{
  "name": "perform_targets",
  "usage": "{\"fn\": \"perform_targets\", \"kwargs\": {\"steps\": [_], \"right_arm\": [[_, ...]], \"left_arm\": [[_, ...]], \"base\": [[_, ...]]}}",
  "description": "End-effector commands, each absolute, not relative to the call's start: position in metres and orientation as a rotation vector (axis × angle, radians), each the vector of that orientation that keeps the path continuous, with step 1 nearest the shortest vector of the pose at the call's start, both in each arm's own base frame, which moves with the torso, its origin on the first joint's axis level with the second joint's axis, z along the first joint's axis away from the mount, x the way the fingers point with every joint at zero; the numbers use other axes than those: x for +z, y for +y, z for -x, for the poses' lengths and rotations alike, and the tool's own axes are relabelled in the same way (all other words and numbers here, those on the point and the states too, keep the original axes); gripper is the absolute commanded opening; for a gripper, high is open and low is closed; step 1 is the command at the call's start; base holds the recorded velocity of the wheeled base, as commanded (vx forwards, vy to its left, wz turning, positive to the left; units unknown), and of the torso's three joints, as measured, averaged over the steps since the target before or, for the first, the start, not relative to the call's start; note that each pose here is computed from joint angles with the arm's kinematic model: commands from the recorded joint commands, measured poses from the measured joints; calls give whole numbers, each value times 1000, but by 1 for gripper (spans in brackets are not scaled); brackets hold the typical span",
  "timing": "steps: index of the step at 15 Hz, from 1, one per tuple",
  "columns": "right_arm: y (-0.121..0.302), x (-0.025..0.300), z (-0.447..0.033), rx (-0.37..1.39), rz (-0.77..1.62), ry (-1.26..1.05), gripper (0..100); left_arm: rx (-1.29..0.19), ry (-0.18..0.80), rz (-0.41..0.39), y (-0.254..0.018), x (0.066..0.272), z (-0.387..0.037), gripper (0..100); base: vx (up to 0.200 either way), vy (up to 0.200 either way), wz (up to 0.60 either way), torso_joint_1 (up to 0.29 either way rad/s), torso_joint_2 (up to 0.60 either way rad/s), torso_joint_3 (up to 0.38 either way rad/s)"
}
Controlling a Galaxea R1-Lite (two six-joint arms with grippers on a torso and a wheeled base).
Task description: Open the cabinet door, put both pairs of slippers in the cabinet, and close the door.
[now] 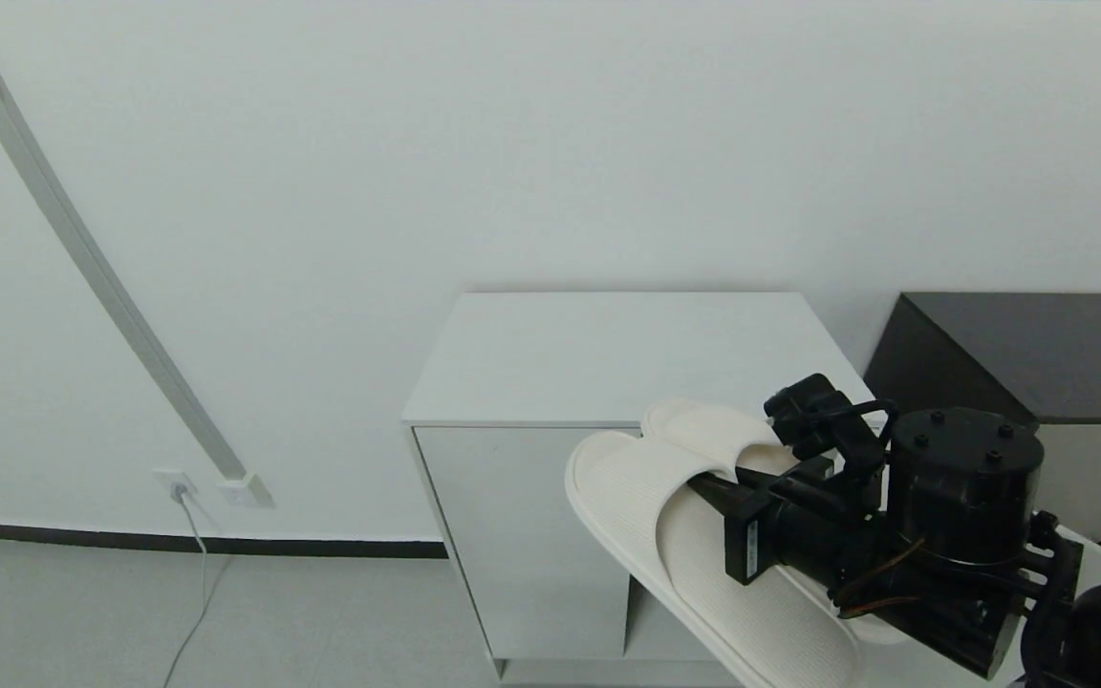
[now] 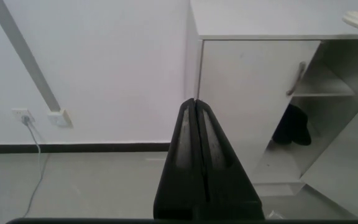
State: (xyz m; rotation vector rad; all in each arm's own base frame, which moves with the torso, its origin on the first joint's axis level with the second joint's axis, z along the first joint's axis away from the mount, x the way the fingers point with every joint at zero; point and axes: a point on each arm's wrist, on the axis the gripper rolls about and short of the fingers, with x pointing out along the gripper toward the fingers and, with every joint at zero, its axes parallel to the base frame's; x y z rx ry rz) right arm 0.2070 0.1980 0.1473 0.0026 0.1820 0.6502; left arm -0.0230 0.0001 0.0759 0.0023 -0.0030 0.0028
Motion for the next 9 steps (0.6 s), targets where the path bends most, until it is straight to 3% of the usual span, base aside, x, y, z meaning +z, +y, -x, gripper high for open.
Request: {"fn": "perform_targets", "kwargs": {"steps": [1, 5, 9], "right_arm": [[198, 148, -207, 650, -4, 180, 0], [197, 147, -206, 650, -2, 183, 0], [194, 147, -203, 651, -2, 184, 0]], "left_arm": [[3, -2, -3, 0, 76, 23, 0], [3, -2, -2, 0, 76, 23, 0], [5, -2, -2, 0, 76, 23, 0]], "base": [[0, -200, 0, -2, 7, 2], [0, -200, 0, 2, 0, 1], [0, 0, 0, 0, 0, 0]]}}
